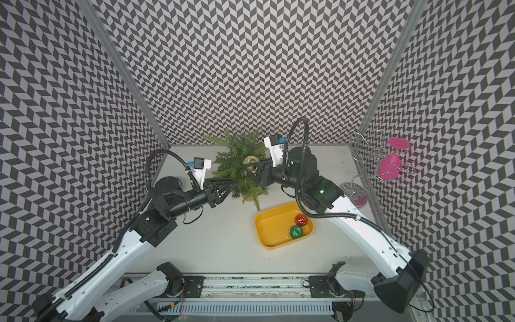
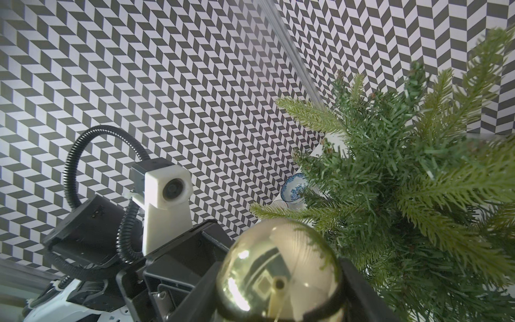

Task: Decorate the small christmas tree with ornaments
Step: Hang an ornament on the christmas tree.

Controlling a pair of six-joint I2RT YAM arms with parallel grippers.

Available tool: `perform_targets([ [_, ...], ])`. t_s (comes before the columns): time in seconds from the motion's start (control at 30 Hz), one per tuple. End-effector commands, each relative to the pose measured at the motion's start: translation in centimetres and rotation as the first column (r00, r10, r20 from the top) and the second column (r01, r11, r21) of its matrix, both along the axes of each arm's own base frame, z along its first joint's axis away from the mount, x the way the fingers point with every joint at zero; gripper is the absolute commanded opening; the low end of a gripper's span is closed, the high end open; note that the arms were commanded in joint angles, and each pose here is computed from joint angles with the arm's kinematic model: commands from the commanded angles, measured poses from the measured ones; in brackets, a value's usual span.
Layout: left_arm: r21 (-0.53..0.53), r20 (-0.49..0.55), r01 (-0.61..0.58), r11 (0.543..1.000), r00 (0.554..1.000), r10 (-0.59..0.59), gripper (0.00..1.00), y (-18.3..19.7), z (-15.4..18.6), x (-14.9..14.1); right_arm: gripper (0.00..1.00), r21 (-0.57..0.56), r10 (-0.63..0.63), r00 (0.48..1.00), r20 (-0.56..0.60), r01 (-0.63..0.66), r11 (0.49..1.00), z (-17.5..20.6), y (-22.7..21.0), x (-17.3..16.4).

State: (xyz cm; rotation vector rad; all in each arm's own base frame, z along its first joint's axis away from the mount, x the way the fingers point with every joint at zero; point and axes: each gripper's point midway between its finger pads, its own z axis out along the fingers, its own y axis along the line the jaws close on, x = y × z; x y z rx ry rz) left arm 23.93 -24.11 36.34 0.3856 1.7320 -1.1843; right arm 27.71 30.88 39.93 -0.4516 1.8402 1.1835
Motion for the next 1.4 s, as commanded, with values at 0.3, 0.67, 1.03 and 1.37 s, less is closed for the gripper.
perform_targets([
  [0.3,0.004,0.056,-0.016,1.0,0.998,0.016,0.39,-0.5,1.5,2.5,0.6,0.047,-0.034,0.995,0.096,0.029,0.998,3.0,0.5,1.6],
  [0.67,0.018,0.039,-0.027,0.999,0.999,0.026,0.39,-1.1,0.8,4.0,0.6,0.03,-0.11,0.989,0.095,0.107,0.994,1.9,-0.6,3.9],
  [1.03,0.033,0.026,-0.03,0.999,0.999,0.029,0.39,-1.6,0.4,4.8,0.6,0.005,-0.163,0.984,0.073,0.164,0.987,0.3,-1.7,5.3],
  [1.37,0.037,0.02,-0.035,0.999,0.999,0.035,0.4,-1.6,0.1,5.0,0.6,0.01,-0.119,0.992,0.051,0.119,0.993,-0.6,-0.8,5.3],
])
